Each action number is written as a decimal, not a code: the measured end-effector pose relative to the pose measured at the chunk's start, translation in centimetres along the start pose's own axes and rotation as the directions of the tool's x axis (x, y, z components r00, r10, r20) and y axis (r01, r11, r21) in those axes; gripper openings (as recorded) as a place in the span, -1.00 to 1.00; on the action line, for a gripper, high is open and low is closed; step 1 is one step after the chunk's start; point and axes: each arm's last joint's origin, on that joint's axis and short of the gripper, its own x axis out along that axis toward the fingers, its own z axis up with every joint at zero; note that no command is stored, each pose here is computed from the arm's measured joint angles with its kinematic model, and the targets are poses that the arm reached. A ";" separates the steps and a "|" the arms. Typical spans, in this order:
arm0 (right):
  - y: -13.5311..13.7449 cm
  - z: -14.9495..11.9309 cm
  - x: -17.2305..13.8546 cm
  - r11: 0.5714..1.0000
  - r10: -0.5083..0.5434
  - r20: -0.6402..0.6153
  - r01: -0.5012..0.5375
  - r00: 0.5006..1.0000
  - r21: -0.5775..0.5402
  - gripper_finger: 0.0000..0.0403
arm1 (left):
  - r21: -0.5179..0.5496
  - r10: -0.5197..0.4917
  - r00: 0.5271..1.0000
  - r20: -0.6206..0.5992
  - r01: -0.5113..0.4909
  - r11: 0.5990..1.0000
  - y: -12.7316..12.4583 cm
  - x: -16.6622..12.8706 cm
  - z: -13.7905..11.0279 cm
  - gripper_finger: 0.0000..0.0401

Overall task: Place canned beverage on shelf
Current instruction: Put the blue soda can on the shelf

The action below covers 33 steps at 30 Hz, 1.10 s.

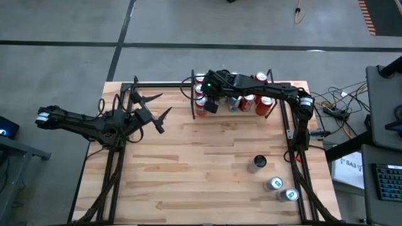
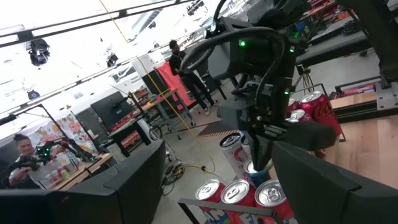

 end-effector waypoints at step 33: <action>0.1 -1.2 -2.2 0.998 0.029 -0.118 -0.035 0.993 -0.050 -0.96 | 0.000 0.000 1.000 0.000 0.000 1.000 0.0 0.0 0.0 0.39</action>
